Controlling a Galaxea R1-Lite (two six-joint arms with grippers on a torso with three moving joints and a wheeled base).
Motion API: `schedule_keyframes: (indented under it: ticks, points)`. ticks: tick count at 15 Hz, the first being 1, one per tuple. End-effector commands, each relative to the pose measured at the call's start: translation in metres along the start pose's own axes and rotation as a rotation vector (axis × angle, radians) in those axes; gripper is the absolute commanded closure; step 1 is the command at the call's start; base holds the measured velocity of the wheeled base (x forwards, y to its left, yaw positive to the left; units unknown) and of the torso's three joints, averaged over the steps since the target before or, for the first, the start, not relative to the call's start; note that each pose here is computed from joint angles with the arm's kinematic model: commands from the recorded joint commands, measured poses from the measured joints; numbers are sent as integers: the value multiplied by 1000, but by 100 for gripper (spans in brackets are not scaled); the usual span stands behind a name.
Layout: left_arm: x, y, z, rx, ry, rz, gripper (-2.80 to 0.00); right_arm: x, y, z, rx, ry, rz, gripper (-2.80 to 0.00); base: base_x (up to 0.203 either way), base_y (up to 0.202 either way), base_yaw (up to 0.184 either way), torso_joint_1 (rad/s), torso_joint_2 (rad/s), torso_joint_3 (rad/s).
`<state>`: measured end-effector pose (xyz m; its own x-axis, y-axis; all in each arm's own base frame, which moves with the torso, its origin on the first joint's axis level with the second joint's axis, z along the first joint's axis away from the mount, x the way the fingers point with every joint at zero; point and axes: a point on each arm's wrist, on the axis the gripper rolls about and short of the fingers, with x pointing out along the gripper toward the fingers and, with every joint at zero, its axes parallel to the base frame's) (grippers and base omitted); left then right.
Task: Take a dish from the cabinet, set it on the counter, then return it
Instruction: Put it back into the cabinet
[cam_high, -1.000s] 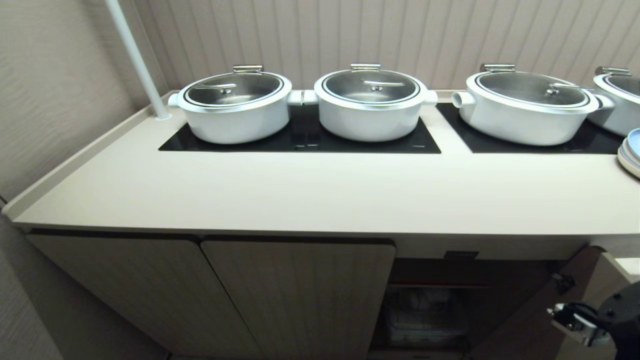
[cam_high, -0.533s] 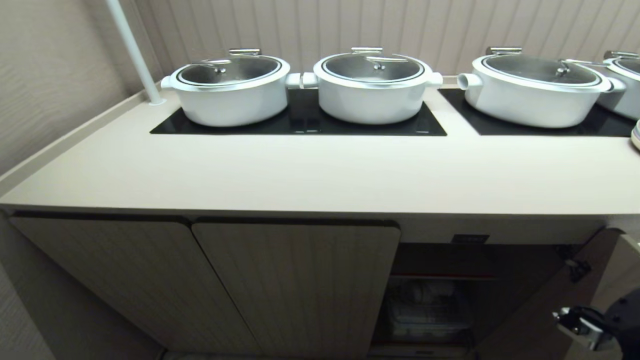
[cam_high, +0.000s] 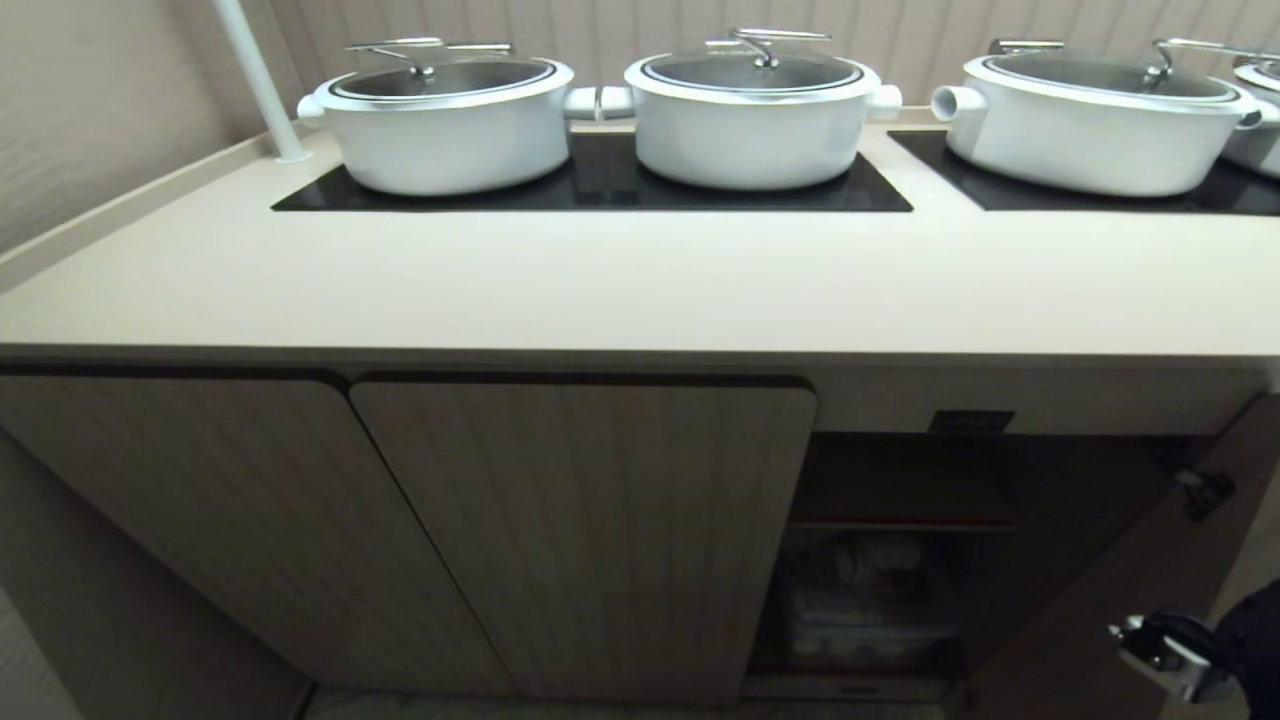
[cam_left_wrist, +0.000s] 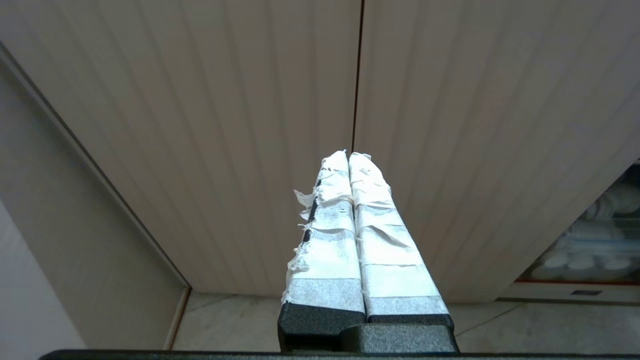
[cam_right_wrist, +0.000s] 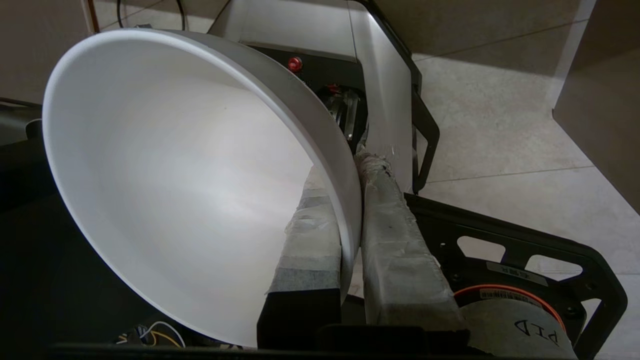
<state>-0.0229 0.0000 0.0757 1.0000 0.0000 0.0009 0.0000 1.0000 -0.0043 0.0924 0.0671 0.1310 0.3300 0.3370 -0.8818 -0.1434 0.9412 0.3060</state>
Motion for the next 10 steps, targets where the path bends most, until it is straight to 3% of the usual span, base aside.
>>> schedule_keyframes:
  ticks: [1, 10]
  points:
    - [0, 0, 0, 0, -1, 0, 0, 0, 0, 0, 3, 1, 0, 0, 0, 0, 0, -214, 507, 290]
    - [0, 0, 0, 0, 1, 0, 0, 1, 1, 1, 3, 2, -5, 0, 0, 0, 0, -180, 481, 297]
